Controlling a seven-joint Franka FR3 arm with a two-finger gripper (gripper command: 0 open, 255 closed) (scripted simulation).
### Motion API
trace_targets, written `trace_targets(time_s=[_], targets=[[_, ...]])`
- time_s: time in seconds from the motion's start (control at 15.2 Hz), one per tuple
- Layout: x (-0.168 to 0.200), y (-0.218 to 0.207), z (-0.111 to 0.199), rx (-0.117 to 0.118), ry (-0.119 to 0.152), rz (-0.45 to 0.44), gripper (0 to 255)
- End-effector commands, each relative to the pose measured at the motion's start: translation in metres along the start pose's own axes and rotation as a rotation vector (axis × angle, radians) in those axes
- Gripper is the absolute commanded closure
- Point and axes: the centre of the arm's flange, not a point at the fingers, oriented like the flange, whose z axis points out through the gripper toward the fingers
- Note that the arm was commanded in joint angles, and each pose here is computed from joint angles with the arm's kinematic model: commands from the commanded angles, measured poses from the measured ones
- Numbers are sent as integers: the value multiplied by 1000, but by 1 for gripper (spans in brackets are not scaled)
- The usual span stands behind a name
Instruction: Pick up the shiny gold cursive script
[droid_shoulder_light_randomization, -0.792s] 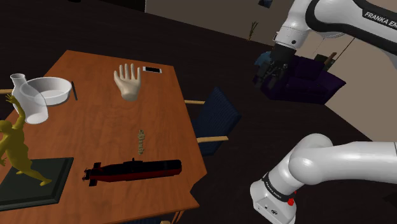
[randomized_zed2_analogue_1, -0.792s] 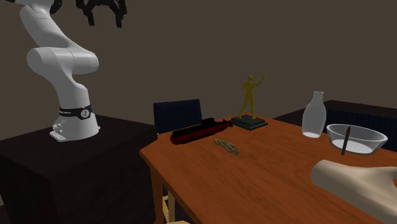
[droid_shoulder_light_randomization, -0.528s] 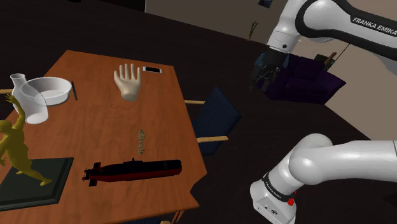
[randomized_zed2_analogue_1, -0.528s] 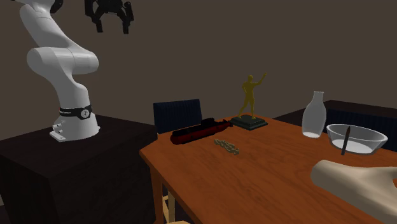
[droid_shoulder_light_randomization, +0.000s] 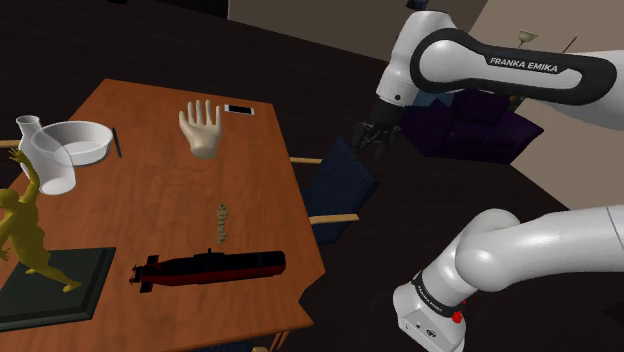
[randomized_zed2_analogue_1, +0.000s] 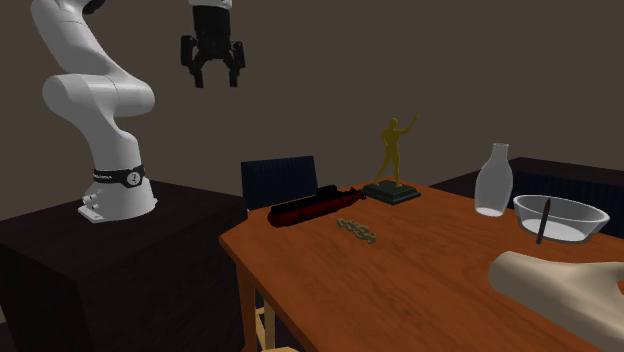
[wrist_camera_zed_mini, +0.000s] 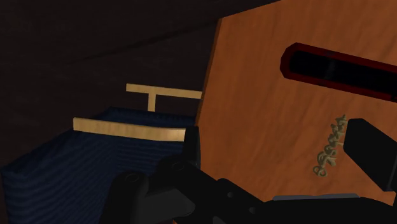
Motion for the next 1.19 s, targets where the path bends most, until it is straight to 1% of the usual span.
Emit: trace_targets(time_s=[0.0, 1.12], targets=[[12, -16, 17, -2, 4, 8, 0], [110, -146, 174, -34, 18, 66, 0]])
